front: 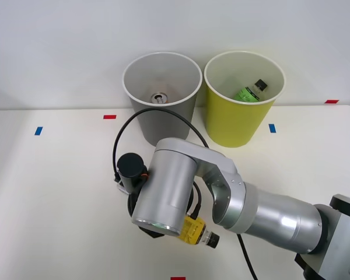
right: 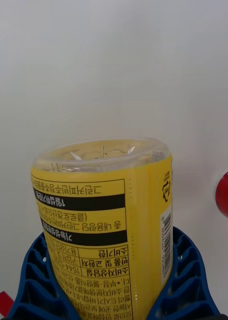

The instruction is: Put cans in the gray bin, plastic bottles in the light green bin

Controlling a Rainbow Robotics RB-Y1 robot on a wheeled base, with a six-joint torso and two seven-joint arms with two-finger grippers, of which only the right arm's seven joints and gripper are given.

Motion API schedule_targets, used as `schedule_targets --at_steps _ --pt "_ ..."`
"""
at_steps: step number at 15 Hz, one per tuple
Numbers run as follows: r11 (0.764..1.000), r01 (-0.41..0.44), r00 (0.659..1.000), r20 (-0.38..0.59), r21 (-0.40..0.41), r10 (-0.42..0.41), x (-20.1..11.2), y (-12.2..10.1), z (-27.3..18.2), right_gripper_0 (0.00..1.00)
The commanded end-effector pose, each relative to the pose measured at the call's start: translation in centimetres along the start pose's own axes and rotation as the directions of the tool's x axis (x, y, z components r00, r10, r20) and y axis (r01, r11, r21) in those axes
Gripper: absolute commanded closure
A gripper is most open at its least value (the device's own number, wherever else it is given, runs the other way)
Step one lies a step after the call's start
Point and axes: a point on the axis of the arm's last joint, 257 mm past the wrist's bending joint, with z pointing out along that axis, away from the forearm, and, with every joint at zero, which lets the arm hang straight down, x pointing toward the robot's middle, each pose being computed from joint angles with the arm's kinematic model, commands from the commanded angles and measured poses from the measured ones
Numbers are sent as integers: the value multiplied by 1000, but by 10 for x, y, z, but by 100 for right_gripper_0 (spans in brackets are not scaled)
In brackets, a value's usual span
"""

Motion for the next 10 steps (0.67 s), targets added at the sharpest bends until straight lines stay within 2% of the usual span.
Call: schedule_targets --at_steps 1,3,5,10 --pt "999 -31 996 78 -10 32 -16 -2 -23 100" --pt "997 -69 989 129 -15 71 -25 -6 -38 100" --pt "994 -103 969 222 -34 108 -45 -11 -60 100" --pt "983 -168 902 392 -69 181 -73 -27 -114 100"
